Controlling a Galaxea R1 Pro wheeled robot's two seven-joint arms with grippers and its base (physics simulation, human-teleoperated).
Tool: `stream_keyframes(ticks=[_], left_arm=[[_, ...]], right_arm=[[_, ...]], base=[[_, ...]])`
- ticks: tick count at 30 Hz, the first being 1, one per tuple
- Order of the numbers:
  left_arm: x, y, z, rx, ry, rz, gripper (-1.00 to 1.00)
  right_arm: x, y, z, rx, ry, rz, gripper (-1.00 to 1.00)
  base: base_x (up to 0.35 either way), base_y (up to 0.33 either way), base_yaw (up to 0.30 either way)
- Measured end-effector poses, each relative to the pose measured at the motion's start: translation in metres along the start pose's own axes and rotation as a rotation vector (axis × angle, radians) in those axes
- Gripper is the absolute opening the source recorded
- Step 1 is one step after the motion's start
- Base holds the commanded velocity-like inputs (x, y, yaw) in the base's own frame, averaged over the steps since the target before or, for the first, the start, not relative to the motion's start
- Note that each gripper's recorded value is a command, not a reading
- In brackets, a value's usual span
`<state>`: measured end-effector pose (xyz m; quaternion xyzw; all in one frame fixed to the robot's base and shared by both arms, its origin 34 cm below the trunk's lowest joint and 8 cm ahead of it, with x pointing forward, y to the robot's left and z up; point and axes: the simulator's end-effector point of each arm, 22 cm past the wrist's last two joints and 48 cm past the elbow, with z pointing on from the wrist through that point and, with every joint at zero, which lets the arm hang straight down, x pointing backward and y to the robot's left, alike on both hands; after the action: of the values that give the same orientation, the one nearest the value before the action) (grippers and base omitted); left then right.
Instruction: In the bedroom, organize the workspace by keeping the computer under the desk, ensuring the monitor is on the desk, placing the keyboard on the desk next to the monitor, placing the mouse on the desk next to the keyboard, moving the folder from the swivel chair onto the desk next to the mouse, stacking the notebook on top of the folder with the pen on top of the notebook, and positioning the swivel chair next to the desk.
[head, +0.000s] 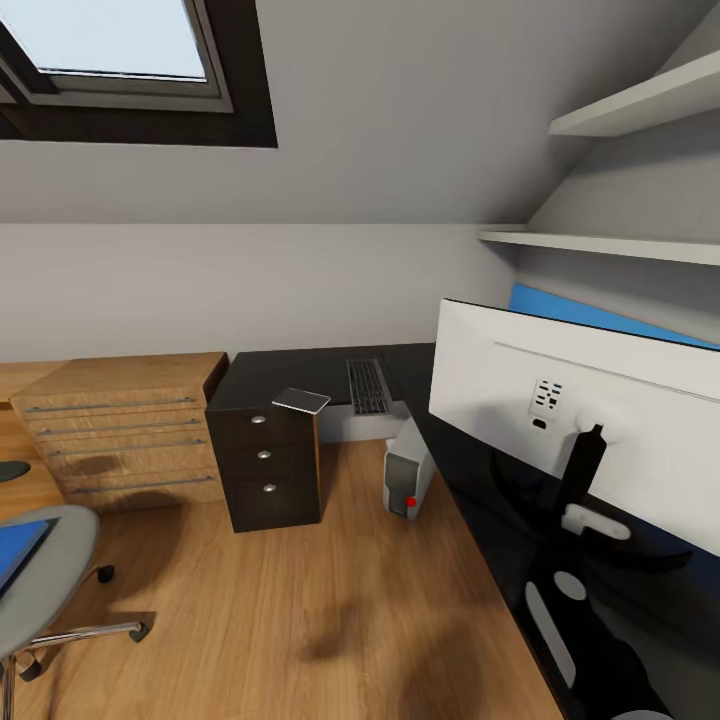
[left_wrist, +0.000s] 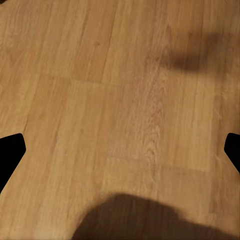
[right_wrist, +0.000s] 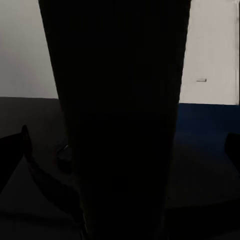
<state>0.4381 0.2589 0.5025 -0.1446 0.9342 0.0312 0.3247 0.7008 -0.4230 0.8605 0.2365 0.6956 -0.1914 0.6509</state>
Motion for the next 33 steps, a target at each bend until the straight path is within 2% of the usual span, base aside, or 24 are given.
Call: stream_keyframes(ticks=[13, 14, 33], left_arm=[[0.0, -0.0001, 0.0, 0.0, 0.0, 0.0, 1.0], [0.0, -0.0001, 0.0, 0.0, 0.0, 0.0, 1.0], [0.0, 0.0, 0.0, 0.0, 0.0, 0.0, 1.0]], right_arm=[[-0.0033, -0.0089, 0.0046, 0.007, -0.009, -0.015, 1.0], [-0.0033, -0.009, 0.0046, 0.007, -0.009, -0.015, -1.0], [-0.0035, -0.0091, 0.0047, 0.008, -0.01, -0.021, -1.0]], base=[[0.0, 0.0, 0.0], [0.0, 0.0, 0.0], [0.0, 0.0, 0.0]])
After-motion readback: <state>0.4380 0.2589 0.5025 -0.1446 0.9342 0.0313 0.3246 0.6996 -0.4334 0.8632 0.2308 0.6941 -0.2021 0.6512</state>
